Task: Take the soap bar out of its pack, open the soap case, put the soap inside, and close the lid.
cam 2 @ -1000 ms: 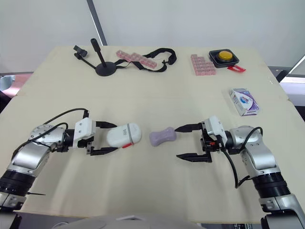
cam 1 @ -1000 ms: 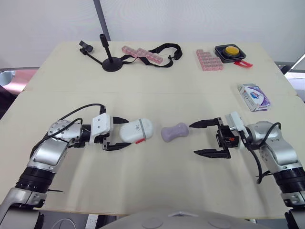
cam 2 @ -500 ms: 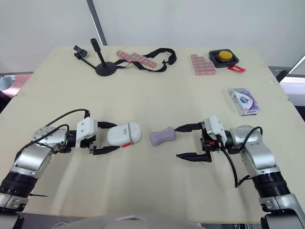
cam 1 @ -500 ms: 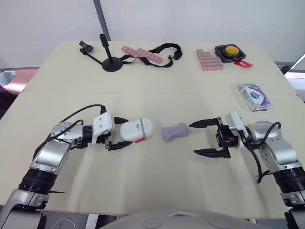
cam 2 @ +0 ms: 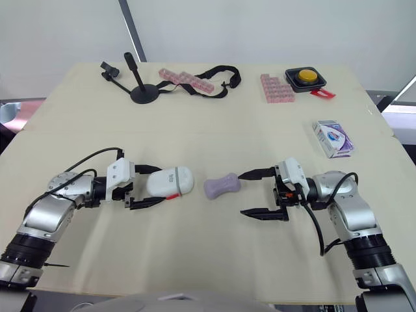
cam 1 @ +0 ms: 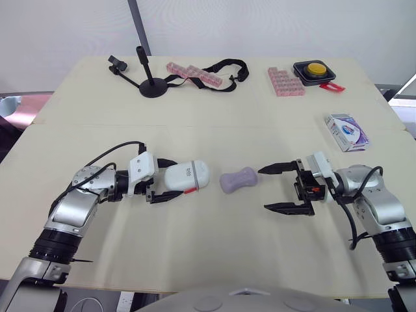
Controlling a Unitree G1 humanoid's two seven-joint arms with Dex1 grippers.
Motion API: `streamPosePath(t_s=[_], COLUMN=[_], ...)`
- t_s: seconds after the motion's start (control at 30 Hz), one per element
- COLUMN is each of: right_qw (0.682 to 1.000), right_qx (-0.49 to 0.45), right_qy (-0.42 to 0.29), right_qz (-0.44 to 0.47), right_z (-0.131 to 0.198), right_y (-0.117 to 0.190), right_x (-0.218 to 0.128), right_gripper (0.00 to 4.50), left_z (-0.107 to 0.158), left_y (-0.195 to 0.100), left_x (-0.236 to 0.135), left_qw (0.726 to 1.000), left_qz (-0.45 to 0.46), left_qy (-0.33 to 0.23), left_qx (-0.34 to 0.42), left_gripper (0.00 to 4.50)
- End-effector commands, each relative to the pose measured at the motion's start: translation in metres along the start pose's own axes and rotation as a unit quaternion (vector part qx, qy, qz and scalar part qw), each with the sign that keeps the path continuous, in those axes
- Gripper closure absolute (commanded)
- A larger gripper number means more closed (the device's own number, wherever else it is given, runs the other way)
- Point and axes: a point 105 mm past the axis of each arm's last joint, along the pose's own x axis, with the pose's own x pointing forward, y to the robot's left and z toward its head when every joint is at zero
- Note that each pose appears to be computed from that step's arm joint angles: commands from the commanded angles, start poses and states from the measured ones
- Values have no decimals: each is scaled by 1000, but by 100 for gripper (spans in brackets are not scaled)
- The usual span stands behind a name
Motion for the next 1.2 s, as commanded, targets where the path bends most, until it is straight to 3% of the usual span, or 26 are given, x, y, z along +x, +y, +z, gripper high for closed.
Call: streamPosePath(t_s=[0.03, 0.1, 0.47, 0.77, 1.07, 1.2], right_qw=[1000, 1000, 1000, 993, 990, 992], right_qx=[-17, -17, -13, -52, -44, 47], right_qy=[2, 2, 2, 22, 22, 10], right_qz=[2, 1, -11, -101, -135, -120], right_z=[6, 6, 5, -9, -14, -1], right_y=[-1, -1, -3, -16, -16, -15], right_x=[-1, -1, -6, -47, -63, -65], right_gripper=[0, 0, 0, 0, 0, 0], left_z=[8, 7, 6, 6, 11, 26], left_y=[6, 7, 7, 7, 10, 20], left_x=[-3, -3, -5, -11, -14, -22], left_qw=[1000, 1000, 999, 999, 999, 994], left_qz=[6, 6, 8, 12, 19, 55], left_qy=[-9, -8, -8, -5, -11, -30], left_qx=[17, 20, 31, 31, 39, 91], left_gripper=[59, 104, 104, 104, 104, 104])
